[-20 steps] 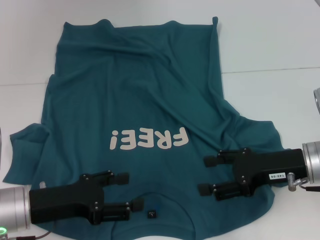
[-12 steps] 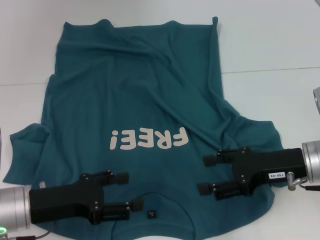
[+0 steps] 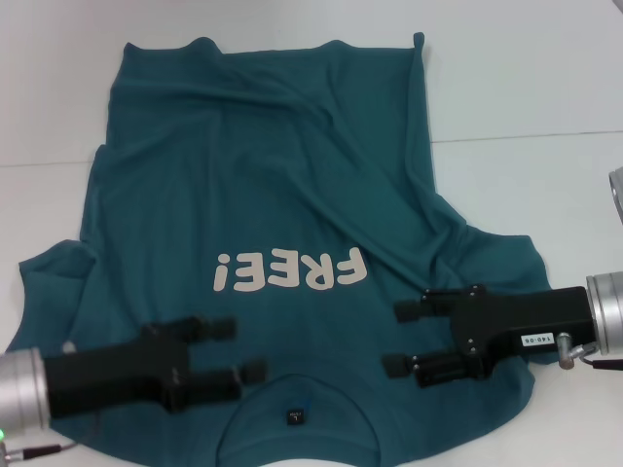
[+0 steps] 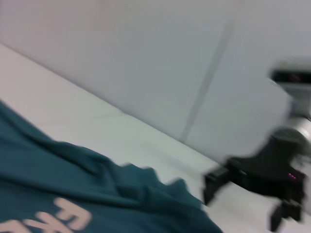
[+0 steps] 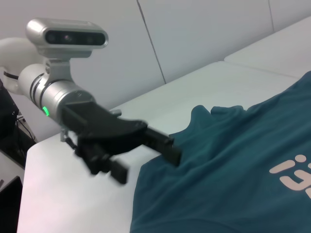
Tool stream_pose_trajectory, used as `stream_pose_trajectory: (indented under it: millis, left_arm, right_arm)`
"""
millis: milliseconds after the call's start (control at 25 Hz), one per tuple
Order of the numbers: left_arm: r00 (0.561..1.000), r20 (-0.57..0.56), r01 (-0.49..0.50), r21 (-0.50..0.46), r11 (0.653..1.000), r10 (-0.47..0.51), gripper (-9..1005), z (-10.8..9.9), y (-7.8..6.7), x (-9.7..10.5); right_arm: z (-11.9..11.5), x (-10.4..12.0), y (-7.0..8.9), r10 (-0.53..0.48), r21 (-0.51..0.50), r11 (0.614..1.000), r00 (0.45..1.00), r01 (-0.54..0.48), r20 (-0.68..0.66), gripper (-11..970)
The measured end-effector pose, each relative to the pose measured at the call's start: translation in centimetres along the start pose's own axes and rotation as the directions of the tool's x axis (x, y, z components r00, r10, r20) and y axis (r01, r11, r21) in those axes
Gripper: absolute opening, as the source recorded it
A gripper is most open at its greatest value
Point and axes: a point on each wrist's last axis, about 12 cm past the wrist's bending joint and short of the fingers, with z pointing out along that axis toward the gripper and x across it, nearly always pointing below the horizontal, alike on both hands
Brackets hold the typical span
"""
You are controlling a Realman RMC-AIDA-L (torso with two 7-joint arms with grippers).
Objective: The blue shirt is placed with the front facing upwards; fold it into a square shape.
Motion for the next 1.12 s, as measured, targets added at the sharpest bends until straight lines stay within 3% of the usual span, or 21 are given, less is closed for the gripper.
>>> stream_pose_trajectory:
  millis: [160, 320, 600, 1120]
  left_arm:
    - [0.994, 0.076, 0.092, -0.120, 0.989, -0.083, 873, -1.4, 1.4, -0.3]
    - [0.975, 0.168, 0.183, -0.245, 0.952, -0.144, 873, -3.3, 2.8, -0.4]
    - [0.968, 0.197, 0.215, -0.343, 0.914, -0.153, 873, -5.0, 4.0, -0.5]
    - [0.972, 0.171, 0.233, -0.587, 0.776, -0.162, 874, -7.1, 6.8, 0.3]
  right_arm:
    - [0.0, -0.1, 0.0, 0.002, 0.002, 1.000, 1.000, -0.002, 0.016, 927]
    - [-0.1, -0.1, 0.0, 0.006, 0.008, 1.000, 0.999, -0.006, 0.035, 927]
    - [-0.1, -0.3, 0.0, 0.023, 0.020, 0.999, 0.996, -0.025, 0.081, 927]
    - [0.0, 0.1, 0.2, 0.057, 0.028, 0.998, 0.990, -0.061, 0.126, 928]
